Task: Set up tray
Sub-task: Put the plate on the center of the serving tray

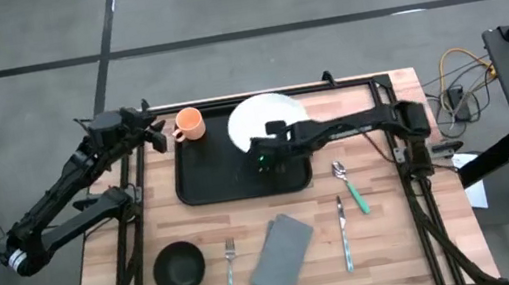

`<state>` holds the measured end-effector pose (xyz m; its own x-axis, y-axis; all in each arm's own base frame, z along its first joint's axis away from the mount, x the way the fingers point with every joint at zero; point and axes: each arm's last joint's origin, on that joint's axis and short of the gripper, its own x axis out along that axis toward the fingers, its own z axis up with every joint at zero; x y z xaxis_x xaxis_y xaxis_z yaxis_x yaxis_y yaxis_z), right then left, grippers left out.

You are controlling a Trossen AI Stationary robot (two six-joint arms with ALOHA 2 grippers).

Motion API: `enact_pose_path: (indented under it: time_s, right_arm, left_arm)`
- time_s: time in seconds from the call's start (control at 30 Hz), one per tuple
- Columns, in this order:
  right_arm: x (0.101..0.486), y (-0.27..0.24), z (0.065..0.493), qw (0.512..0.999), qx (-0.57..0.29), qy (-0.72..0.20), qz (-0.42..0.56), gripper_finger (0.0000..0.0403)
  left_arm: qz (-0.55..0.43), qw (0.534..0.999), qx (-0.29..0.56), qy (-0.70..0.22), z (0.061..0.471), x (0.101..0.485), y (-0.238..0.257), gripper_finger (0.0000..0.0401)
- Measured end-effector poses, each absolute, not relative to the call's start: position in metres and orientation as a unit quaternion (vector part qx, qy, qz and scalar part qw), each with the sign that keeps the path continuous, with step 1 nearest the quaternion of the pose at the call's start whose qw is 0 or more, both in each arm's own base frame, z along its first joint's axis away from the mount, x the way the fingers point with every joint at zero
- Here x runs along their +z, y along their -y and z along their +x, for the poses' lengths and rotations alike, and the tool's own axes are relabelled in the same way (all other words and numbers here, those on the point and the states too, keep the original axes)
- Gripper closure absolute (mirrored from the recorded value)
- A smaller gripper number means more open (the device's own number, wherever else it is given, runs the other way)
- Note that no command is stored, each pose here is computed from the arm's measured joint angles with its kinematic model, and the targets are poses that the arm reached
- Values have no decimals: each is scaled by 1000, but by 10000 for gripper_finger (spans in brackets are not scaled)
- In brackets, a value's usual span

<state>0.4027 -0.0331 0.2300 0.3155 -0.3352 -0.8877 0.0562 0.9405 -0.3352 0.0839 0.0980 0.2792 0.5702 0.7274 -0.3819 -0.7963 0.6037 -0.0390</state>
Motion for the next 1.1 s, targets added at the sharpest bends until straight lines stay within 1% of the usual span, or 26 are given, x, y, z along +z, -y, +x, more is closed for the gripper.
enact_pose_path:
  time_s: [0.13, 0.53, 0.7, 0.93, 1.03, 1.1]
  right_arm:
    - [227, 19, 422, 804, -114, -565, -146, 395]
    - [220, -5, 469, 825, -81, -535, -164, 395]
    - [202, -6, 484, 821, -64, -541, -172, 395]
    - [179, -3, 492, 811, -50, -556, -175, 395]
    - [176, -1, 491, 809, -48, -559, -174, 393]
    - [174, 0, 490, 807, -37, -563, -174, 384]
  left_arm:
    - [-102, 881, 433, -161, 84, 283, -98, 260]
    - [-107, 879, 433, -172, 86, 280, -101, 260]
    - [-110, 877, 432, -176, 86, 279, -100, 260]
    - [-115, 876, 431, -183, 85, 277, -99, 260]
    - [-129, 884, 412, -182, 86, 276, -98, 260]
    - [-135, 890, 395, -183, 87, 276, -97, 260]
